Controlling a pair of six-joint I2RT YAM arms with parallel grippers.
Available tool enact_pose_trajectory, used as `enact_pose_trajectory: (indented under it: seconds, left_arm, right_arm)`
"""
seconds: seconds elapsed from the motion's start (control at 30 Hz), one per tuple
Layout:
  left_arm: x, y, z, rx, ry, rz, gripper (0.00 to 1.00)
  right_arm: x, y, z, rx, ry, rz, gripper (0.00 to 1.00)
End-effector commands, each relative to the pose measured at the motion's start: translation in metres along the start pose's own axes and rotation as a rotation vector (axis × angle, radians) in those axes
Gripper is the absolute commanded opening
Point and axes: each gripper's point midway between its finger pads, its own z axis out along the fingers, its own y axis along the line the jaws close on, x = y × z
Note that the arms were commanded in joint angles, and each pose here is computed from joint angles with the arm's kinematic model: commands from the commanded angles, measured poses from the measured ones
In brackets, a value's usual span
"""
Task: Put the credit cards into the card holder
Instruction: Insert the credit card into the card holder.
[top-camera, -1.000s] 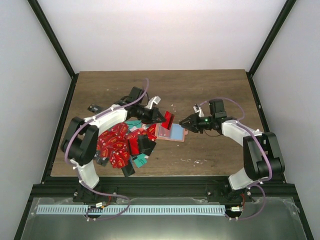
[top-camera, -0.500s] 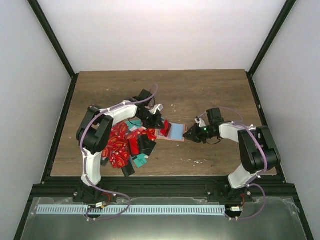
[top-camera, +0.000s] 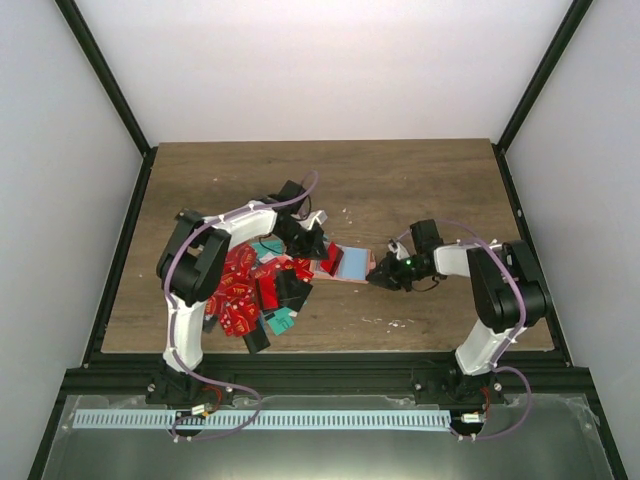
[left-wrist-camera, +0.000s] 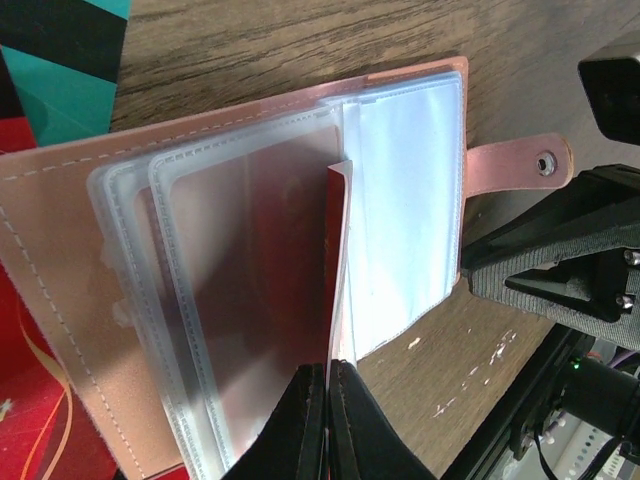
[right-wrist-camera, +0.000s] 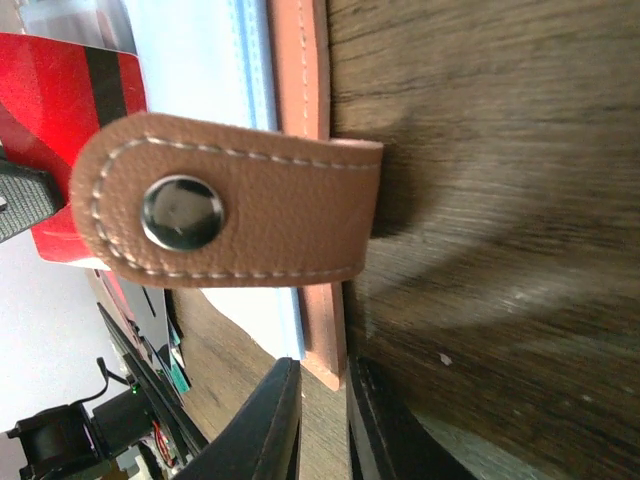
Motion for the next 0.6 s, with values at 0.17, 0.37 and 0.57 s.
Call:
enact_pose_trajectory:
  seconds: [0.17,0.37,0.57]
  left_arm:
    - [-0.004,-0.002,0.011,0.011,0.013,0.020,0.04]
    - [-0.009,-0.005,0.013,0.030,0.006,0.026,0.04]
    - [-0.012,-0.006,0.017,0.044,0.007,0.029,0.04]
  right_arm:
    - [-0.012,0.000,0.004,0.007,-0.009,-0.029,0.16]
    - [-0.013,-0.002,0.006,0.010,-0.001,-0.028,0.15]
    - [-0.014,-0.003,0.007,0.016,0.002,-0.031,0.15]
